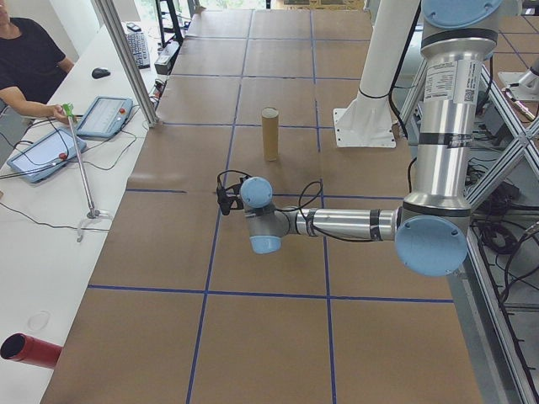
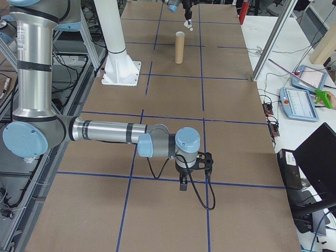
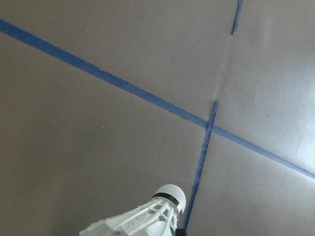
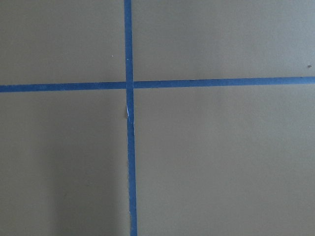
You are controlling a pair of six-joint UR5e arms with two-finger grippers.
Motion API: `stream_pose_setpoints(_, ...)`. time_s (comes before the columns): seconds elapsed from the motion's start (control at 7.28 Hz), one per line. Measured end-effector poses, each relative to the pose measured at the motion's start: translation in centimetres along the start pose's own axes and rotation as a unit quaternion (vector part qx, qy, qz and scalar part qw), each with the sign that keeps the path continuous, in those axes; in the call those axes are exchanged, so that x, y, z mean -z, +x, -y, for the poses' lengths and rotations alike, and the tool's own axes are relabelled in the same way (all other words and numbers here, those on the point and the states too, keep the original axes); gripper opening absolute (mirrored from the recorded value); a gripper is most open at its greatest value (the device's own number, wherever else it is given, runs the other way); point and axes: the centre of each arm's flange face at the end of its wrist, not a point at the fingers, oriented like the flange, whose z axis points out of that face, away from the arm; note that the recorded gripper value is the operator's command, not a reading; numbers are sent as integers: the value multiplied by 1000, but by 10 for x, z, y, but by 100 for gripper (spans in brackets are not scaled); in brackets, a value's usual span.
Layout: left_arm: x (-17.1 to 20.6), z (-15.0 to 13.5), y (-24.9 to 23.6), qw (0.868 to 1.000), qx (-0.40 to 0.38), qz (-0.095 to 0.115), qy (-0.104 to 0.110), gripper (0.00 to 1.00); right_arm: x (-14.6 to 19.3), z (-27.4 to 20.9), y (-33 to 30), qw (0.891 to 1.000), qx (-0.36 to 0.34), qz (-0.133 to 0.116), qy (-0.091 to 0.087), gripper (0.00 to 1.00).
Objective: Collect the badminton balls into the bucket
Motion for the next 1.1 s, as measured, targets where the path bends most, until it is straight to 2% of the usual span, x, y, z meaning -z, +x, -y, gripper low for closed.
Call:
stream_pose_setpoints(0.27, 22, -9, 74, 1000, 7, 3, -12, 0, 0, 0, 0, 1000, 0, 0, 0, 100)
stream_pose_setpoints(0.69, 35, -30, 155, 999, -31, -15, -31, 0, 0, 0, 0, 1000, 0, 0, 0, 100)
stream_pose_setpoints(0.82, 38, -34, 177, 998, -54, -14, -31, 0, 0, 0, 0, 1000, 0, 0, 0, 100)
stream_pose_setpoints(1.1, 41, -38, 222, 994, -103, 2, -28, 0, 0, 0, 0, 1000, 0, 0, 0, 100)
